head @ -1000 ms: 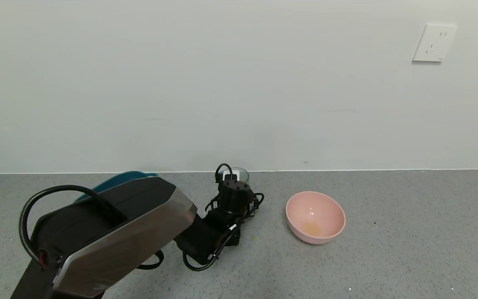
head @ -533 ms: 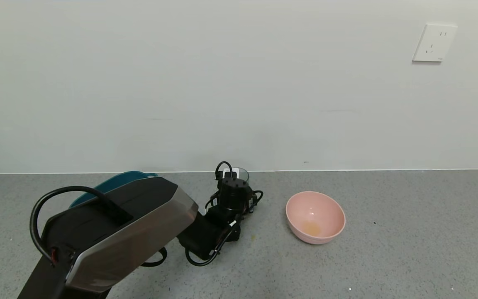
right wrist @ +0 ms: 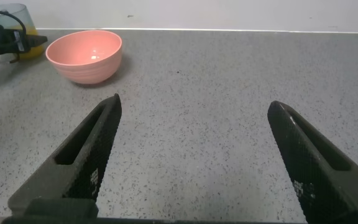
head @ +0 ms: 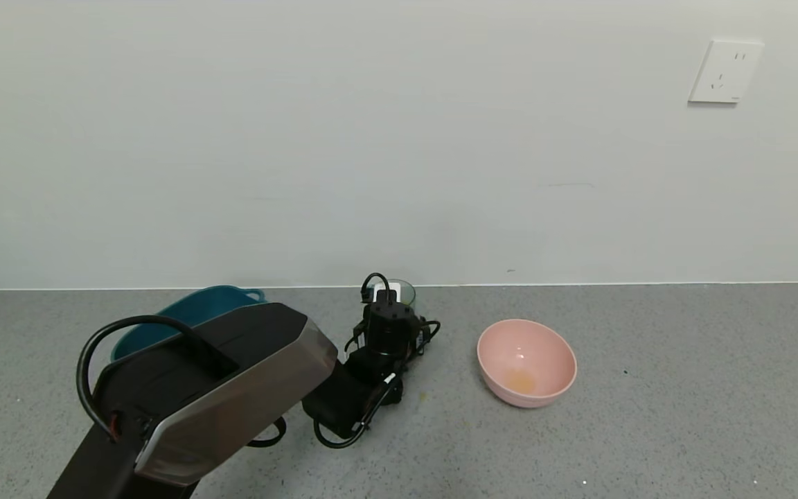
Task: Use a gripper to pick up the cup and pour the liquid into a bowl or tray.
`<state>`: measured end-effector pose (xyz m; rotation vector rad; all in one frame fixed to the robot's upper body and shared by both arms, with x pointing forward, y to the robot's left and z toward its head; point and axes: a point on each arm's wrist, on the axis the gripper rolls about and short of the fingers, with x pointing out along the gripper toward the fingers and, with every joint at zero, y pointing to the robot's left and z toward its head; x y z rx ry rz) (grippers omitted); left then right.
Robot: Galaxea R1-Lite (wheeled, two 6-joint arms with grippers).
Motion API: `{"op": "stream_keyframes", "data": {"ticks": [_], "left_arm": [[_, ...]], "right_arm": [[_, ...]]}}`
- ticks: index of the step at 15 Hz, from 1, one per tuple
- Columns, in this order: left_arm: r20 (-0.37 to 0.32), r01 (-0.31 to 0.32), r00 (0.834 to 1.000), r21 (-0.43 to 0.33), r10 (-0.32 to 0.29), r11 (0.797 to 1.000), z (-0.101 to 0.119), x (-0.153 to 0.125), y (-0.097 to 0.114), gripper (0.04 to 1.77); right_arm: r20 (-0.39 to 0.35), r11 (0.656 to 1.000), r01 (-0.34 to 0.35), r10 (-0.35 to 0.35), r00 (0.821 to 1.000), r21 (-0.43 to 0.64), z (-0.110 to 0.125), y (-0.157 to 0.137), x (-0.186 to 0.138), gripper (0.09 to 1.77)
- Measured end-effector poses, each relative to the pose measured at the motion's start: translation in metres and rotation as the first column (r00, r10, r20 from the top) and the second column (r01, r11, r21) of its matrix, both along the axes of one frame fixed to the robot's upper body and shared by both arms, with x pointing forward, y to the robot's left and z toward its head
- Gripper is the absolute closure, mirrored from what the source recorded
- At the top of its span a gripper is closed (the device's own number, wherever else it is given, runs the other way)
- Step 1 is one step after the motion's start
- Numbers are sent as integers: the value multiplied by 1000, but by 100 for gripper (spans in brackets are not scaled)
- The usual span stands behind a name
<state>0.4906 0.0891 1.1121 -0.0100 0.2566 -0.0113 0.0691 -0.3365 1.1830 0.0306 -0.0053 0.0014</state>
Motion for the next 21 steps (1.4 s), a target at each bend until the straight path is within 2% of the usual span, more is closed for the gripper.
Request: {"op": "stream_keyframes", "data": {"ticks": [16,17,18,21], "left_arm": [[7,-13,1000,-2,13,1000,-6,9,2,10],[9,-14,1000,-2,14,1000,-6,9,1,31],[8,-14,1000,-1,14,1000,-6,9,1,43],[7,-13,1000,1,13,1000,-6,9,2,49]], "right_arm": [[0,1000,0,0,1000,0,0,0,0,15],[0,1000,0,0,1000,0,0,0,0,15],[0,1000,0,0,1000,0,0,0,0,15],[0,1000,1,-1,1000,0,0,0,0,15]]}}
